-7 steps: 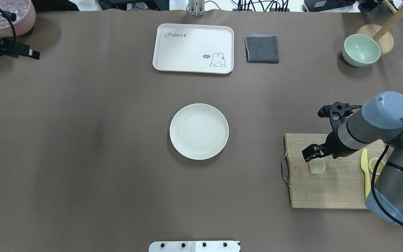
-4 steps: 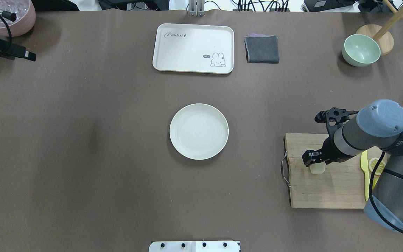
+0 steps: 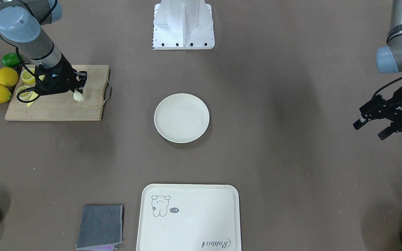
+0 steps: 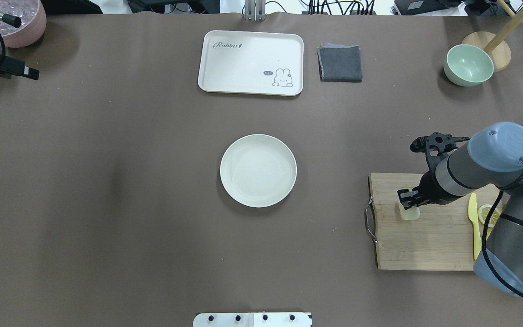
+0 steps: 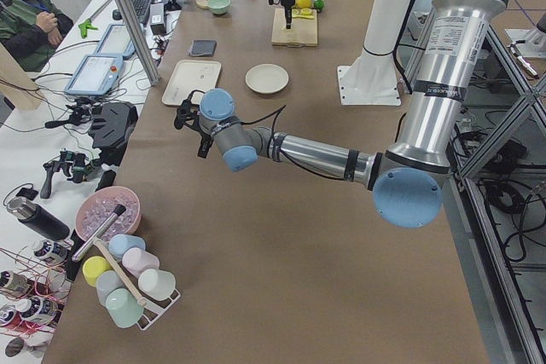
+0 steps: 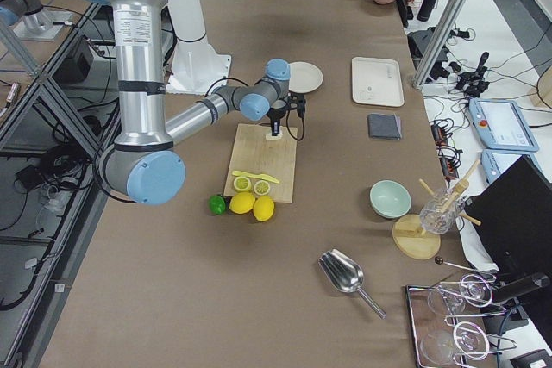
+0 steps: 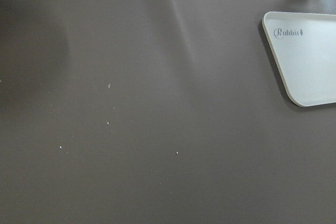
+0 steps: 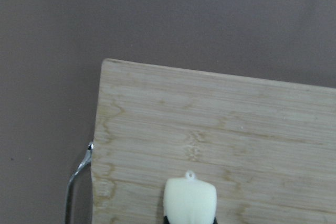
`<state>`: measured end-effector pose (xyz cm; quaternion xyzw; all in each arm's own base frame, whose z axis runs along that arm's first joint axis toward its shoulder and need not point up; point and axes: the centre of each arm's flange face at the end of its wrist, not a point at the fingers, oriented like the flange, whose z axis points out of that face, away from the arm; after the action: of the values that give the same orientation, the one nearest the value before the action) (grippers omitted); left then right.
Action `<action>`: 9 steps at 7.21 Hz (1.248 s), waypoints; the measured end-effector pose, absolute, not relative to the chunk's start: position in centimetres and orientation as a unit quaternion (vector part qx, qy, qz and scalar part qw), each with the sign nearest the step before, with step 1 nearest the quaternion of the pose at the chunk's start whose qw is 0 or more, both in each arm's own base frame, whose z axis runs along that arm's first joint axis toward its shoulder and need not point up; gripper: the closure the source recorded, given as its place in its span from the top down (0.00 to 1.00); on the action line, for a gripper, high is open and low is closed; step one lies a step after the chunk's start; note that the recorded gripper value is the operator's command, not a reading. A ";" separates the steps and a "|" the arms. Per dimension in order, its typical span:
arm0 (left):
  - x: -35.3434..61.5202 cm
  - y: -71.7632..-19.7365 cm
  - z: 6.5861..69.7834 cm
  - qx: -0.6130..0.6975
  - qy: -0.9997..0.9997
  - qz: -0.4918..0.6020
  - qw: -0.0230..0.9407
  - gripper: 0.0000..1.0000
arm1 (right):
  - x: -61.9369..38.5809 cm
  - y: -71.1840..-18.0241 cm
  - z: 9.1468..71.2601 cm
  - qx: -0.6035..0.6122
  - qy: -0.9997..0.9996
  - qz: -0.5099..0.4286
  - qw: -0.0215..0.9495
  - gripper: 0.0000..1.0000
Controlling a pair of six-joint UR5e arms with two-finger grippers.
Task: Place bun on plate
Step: 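Carry the bun with the right gripper over the white plate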
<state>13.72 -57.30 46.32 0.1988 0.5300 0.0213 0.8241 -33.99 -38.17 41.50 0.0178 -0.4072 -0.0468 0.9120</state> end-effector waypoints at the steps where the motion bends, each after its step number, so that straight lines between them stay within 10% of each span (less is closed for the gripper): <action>1: 13.7 -57.4 46.4 0.197 0.529 0.020 0.825 0.98 | -34.5 -39.3 38.4 0.038 -0.427 -0.048 0.902 0.00; 9: 14.8 -58.8 47.2 0.177 0.535 0.018 0.826 0.98 | -48.7 -45.0 19.6 0.154 -0.494 -0.091 0.851 0.00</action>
<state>14.84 -58.82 47.17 0.1768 0.5351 0.0179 0.8259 -48.66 -45.01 19.60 0.1537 -0.4938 -0.0905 0.8511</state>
